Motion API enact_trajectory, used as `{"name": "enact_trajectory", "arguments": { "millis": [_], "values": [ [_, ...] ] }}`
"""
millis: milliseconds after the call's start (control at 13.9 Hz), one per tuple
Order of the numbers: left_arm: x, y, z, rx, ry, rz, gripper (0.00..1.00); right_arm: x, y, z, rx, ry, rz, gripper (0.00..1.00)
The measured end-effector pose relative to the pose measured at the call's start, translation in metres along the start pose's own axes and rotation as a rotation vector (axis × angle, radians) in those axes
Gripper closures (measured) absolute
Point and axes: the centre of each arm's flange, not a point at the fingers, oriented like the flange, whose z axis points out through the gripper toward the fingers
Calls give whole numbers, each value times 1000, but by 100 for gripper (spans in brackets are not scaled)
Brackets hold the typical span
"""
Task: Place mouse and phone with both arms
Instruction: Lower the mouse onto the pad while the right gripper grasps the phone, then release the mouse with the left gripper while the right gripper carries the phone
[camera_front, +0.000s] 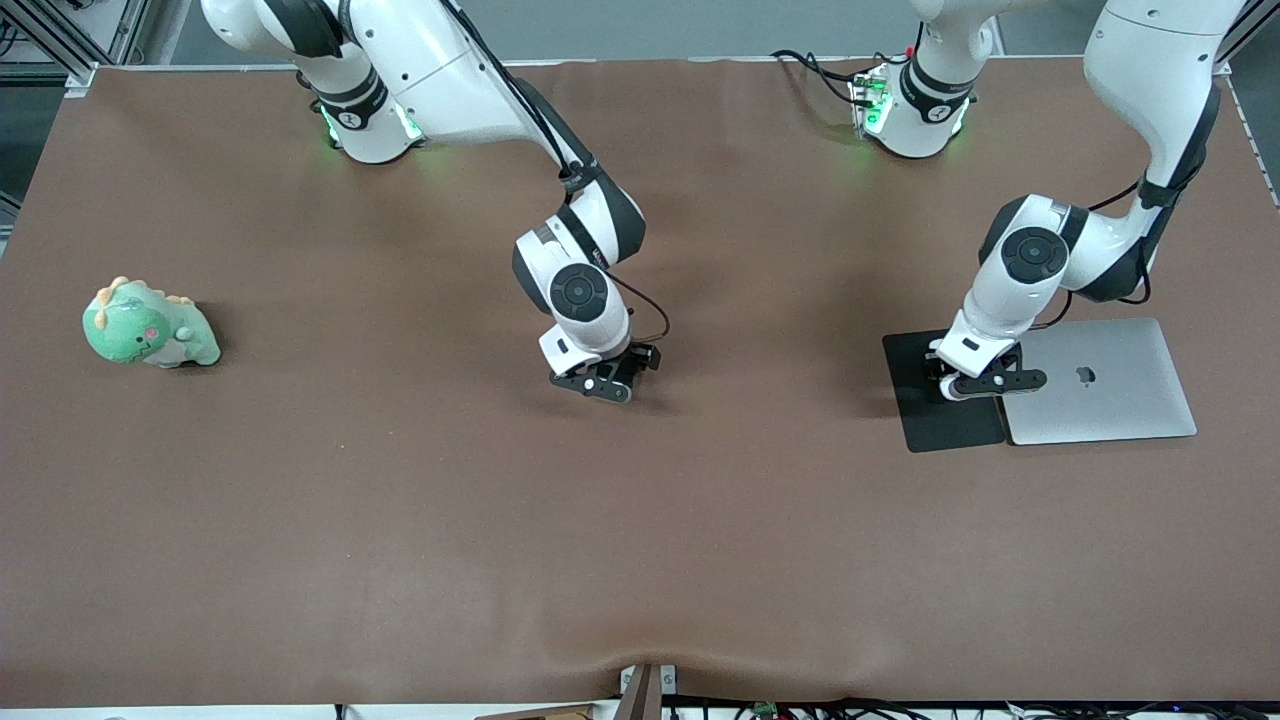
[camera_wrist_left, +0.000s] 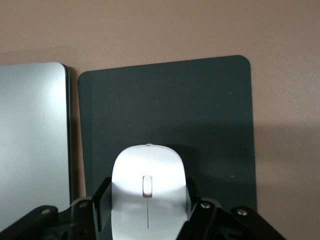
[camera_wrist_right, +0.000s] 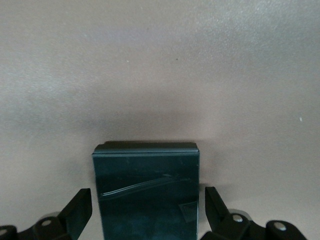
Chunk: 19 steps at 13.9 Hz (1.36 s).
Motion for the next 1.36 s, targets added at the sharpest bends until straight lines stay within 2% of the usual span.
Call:
{"name": "enact_trajectory", "arguments": {
  "millis": [216,359,647,934,1006,1221,1293,1365],
  "values": [
    [2,1,3,-6,0,-1,40,0,0,1,-2,0,1,6],
    [4,1,6,-9,0,-2,40,1,0,-1,-1,0,3,21],
    [9,2,15,-18,-9,-7,40,5,2,-3,-2,4,8,20],
    [12,2,17,-20,-9,-10,40,18,19,-15,-71,-62,38,20],
    [13,2,17,-20,-7,-10,35,24,23,-22,-72,-67,47,20],
    [20,1,12,-22,10,-14,7,34,33,-44,-76,-84,55,20],
    [26,0,7,-19,22,-18,0,39,38,-52,-78,-91,55,20],
    [32,-2,1,-13,33,-21,0,45,45,-61,-74,-95,53,20]
  ]
}}
